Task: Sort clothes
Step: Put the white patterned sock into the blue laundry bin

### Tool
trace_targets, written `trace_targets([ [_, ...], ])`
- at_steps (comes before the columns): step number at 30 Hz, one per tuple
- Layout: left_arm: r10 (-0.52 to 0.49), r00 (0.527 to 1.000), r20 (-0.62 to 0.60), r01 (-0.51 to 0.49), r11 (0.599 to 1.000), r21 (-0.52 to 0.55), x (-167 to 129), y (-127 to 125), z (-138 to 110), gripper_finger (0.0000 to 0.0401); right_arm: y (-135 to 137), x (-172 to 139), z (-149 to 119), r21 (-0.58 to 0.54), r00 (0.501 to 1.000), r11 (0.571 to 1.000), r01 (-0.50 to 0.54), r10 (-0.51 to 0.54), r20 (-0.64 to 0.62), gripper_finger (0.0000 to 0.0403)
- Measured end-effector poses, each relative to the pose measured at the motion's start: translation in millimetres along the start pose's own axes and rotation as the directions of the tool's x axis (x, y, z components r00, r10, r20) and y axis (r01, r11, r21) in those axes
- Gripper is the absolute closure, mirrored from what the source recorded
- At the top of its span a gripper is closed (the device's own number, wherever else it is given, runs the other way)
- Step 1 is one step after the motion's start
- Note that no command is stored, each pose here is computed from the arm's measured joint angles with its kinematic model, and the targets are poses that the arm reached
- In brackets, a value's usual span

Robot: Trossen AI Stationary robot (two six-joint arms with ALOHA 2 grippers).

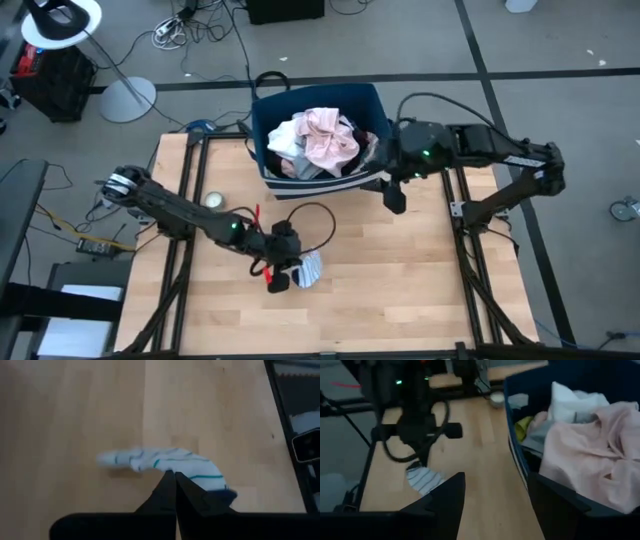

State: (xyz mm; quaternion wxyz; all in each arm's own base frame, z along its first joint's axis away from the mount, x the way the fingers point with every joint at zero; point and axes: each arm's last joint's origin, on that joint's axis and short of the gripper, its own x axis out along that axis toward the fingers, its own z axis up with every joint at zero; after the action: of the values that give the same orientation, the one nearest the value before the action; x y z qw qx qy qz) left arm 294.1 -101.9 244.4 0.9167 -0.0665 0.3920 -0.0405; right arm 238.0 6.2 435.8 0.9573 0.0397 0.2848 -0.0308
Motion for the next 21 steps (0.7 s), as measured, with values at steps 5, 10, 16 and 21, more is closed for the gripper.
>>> trace_targets([
  [5, 0.028, 0.999, 0.034, -0.029, 0.999, 0.041, -31, 8, 37, 0.0401, 2, 0, -43, 0.013, 0.999, 1.000, -0.015, 0.015, 0.028, 0.0194],
  [10, 0.070, 0.993, 0.097, -0.078, 0.994, 0.077, -62, 24, 77, 0.0401, -1, 12, -92, 0.067, 0.999, 0.998, 0.012, -0.014, 0.031, 0.0194],
  [16, 0.097, 0.966, 0.238, -0.124, 0.987, 0.101, -110, 57, 124, 0.0401, -5, 40, -151, 0.099, 0.998, 0.995, 0.006, -0.013, 0.066, 0.0194],
  [21, 0.123, 0.921, 0.370, -0.163, 0.983, 0.080, -150, 94, 153, 0.0401, -10, 67, -203, 0.095, 0.999, 0.995, 0.015, -0.018, 0.030, 0.0195],
])
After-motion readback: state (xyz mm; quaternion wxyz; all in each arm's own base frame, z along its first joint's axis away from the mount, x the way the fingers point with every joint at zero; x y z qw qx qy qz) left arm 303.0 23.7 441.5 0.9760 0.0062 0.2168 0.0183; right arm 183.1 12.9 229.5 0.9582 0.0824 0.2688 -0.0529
